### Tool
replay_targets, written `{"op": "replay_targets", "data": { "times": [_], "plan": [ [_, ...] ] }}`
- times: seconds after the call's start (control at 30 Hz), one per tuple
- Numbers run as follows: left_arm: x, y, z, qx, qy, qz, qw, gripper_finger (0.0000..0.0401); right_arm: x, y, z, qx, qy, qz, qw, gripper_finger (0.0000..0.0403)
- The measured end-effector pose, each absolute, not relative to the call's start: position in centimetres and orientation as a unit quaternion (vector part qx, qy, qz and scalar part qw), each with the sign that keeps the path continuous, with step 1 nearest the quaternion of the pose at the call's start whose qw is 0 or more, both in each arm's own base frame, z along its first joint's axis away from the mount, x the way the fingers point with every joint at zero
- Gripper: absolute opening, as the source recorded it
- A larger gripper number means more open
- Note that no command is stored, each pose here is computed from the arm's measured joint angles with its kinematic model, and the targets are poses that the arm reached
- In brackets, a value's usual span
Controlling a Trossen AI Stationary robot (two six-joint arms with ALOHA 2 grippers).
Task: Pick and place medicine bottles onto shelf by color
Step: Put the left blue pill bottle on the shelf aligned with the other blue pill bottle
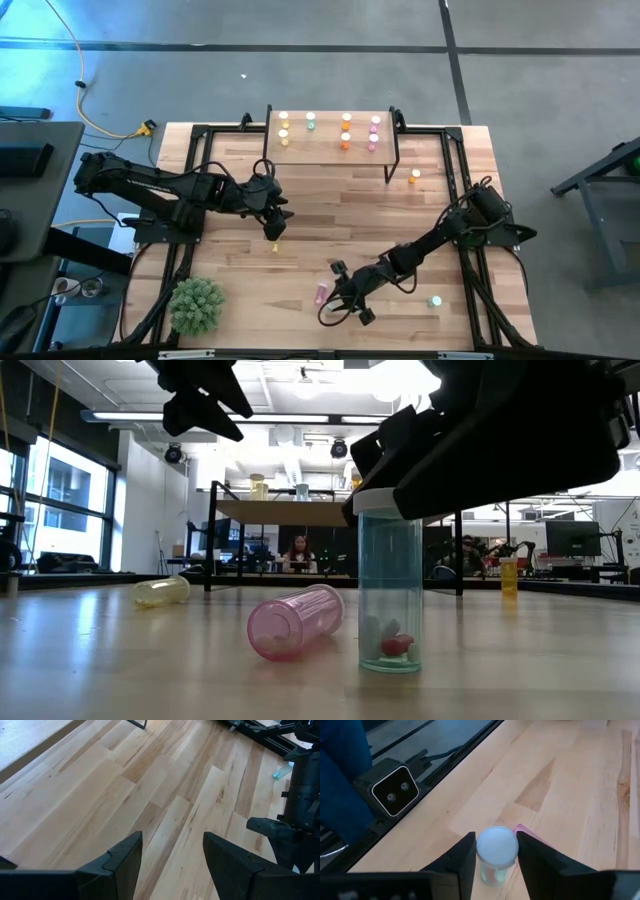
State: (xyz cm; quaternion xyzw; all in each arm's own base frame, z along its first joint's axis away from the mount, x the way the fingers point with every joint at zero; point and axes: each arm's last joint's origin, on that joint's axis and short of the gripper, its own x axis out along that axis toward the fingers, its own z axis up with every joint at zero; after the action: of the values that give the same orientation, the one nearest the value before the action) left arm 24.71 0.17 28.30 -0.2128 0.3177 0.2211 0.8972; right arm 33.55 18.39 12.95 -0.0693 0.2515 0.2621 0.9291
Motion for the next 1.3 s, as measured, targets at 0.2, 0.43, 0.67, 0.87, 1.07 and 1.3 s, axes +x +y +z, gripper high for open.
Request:
{"op": "replay_targets", "data": {
  "times": [0.2, 0.43, 0.67, 0.87, 1.07, 1.3],
  "plan": [
    [24.7, 0.1, 28.3, -0.217, 0.318, 0.218, 0.897, 0.0197, 33.6, 18.4, 13.0, -0.07, 0.249, 0.259, 0.931, 0.0115],
    [23.5, 0.3, 29.7, -0.212, 0.297, 0.213, 0.906, 0.0197, 33.9, 18.5, 13.6, -0.018, 0.229, 0.243, 0.942, 0.0114],
    [21.7, 0.9, 31.4, -0.203, 0.261, 0.221, 0.917, 0.0197, 34.0, 18.0, 15.0, -0.013, 0.204, 0.165, 0.965, 0.0113],
    [20.4, 1.5, 32.5, -0.179, 0.237, 0.242, 0.924, 0.0197, 34.4, 16.3, 16.9, -0.007, 0.172, 0.054, 0.984, 0.0113],
    [19.5, 2.3, 33.1, -0.153, 0.221, 0.264, 0.926, 0.0197, 35.0, 13.9, 18.4, -0.007, 0.15, -0.017, 0.989, 0.0113],
    [18.5, 3.7, 33.7, -0.129, 0.211, 0.289, 0.925, 0.0197, 35.8, 9.6, 20.5, 0.002, 0.12, -0.078, 0.99, 0.0113]
  ]
}}
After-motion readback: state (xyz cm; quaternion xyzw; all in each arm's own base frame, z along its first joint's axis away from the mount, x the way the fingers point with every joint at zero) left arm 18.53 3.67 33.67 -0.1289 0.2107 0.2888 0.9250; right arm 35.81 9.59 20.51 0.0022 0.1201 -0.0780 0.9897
